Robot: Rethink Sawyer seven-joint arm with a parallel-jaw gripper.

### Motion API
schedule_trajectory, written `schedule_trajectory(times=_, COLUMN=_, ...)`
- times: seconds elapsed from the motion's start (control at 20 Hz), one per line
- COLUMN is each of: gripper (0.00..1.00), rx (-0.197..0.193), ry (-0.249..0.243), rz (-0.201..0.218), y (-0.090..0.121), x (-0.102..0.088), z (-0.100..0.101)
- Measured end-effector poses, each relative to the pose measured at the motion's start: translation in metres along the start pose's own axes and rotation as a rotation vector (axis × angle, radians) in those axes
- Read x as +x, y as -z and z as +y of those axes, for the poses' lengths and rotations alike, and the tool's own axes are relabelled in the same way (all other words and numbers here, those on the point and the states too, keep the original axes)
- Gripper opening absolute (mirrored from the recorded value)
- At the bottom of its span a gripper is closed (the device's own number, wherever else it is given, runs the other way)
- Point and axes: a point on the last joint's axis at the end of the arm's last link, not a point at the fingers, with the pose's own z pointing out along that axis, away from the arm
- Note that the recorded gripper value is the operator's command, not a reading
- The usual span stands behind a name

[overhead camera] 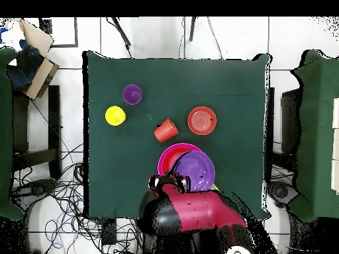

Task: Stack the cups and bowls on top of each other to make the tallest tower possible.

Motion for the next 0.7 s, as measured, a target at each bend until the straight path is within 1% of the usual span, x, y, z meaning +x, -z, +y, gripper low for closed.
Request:
schedule_trajectory(times=0.15, gripper=0.0, rx=0.0, ry=-0.009, rz=-0.003, y=-0.002, x=0.005, z=0.015)
schedule_trajectory(times=0.3, gripper=0.0, rx=-0.006, ry=-0.032, rz=-0.004, y=-0.013, x=0.013, z=0.026)
schedule_trajectory(times=0.45, gripper=0.0, rx=-0.015, ry=-0.053, rz=-0.002, y=-0.024, x=0.018, z=0.028)
schedule_trajectory(times=0.6, gripper=0.0, rx=-0.023, ry=-0.071, rz=0.006, y=-0.038, x=0.021, z=0.025)
schedule_trajectory(times=0.7, gripper=0.0, rx=-0.024, ry=-0.079, rz=0.009, y=-0.044, x=0.023, z=0.023)
